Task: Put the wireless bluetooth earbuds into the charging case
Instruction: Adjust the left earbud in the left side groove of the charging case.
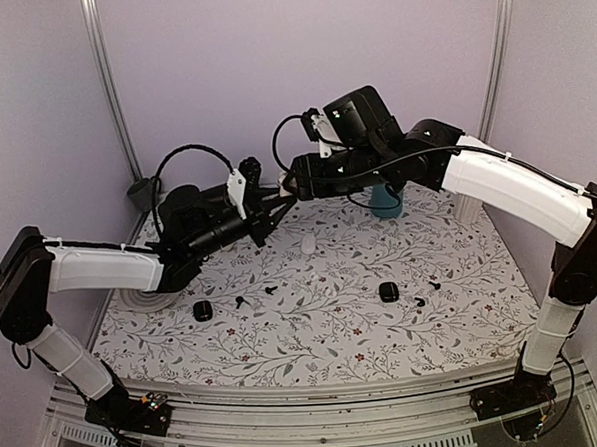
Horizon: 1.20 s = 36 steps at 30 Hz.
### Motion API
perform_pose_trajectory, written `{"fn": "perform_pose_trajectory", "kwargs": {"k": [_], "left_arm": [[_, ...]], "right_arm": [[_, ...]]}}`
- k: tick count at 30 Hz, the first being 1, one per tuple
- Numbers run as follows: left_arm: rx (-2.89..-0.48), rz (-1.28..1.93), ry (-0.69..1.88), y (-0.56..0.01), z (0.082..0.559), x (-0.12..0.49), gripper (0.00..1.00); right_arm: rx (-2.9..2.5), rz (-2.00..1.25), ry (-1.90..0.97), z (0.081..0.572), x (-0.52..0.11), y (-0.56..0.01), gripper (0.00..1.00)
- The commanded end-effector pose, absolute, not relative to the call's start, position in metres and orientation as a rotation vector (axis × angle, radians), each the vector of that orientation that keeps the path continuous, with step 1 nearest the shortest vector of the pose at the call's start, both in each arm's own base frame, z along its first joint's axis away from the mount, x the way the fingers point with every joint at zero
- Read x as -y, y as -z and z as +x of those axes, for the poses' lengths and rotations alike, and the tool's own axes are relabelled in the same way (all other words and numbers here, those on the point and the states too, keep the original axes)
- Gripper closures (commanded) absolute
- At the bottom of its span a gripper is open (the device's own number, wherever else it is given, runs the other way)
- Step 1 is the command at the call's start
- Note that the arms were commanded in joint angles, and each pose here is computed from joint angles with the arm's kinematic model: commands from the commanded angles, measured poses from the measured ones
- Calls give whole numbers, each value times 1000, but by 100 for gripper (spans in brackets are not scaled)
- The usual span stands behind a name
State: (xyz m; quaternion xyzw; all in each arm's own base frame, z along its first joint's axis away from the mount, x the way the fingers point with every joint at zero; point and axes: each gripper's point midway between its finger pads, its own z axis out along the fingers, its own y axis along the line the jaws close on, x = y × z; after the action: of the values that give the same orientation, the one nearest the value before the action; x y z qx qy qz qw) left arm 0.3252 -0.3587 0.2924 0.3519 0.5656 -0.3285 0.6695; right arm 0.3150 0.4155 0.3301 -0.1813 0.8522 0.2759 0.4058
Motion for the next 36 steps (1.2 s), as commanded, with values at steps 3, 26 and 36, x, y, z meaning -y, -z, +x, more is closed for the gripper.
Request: {"fn": "perform_pose_trajectory", "kwargs": {"k": [3,26,36], "left_arm": [[-1321,778,658,-279,333,360,100],[-1348,830,613,-262,331,369,100],[-1358,826,606,-261,331,370,100]], "right_arm": [[-2104,-363,-741,326,-420,-349,53],[-2167,-348,-773,340,-435,-324,65],[-2199,-361,-753,340,-435,-310,71]]}}
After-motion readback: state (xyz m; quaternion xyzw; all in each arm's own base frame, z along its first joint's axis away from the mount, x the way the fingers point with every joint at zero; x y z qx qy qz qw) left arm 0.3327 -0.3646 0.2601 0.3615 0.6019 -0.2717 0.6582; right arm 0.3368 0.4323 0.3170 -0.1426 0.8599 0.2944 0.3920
